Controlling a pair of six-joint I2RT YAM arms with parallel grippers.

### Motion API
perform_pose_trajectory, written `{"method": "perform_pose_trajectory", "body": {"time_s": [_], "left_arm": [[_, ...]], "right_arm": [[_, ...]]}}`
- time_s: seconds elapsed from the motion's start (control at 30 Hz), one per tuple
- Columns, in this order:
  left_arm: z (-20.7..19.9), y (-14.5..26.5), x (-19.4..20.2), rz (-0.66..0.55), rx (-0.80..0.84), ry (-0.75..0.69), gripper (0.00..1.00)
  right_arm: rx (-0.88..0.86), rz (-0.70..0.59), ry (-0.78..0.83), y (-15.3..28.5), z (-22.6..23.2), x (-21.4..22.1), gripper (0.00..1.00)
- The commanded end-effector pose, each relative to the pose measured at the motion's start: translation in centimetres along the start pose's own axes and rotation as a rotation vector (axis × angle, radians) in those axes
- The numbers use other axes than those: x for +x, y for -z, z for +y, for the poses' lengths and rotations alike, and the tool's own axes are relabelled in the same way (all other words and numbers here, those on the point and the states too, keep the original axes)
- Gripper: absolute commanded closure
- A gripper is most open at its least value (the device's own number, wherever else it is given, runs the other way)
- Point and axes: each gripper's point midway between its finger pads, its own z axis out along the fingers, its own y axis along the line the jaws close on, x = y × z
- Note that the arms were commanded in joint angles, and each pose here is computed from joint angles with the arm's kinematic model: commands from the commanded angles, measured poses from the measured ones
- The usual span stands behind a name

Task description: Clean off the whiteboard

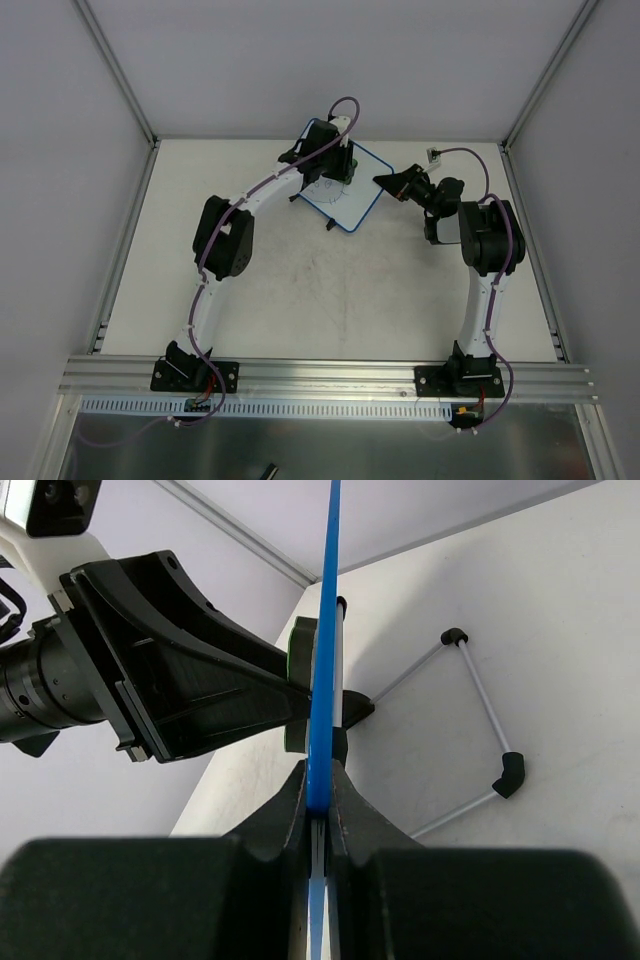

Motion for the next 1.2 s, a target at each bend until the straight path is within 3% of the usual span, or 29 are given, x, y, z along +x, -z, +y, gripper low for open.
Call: {"method": "perform_pose_trajectory", "body": {"time_s": [0.0,0.2,0.53,0.77,1.17], "left_arm": [[-0.7,-1.2,5.8,0.143,-0.004,-0.013,1.00],[1.9,-1.3,6.3,0.133,-0.137,0.100,1.00],[7.8,-0.1,8.3,0.166,-0.225,0.470,1.00],[12.0,0.8,9.8,0.188,-0.283,0.630,1.00],[15.9,1.6,11.5,0.211,-0.313,0.847,1.00]], "right_arm": [[-0.243,0.150,0.147,-1.0,5.7,4.5,1.00],[-0.245,0.149,0.152,-1.0,5.9,4.5,1.00],[-0.246,0.150,0.153,-0.8,6.0,4.5,1.00],[-0.245,0.149,0.153,-0.7,6.2,4.5,1.00],[-0.245,0.150,0.154,-0.6,6.4,4.7,1.00]]}}
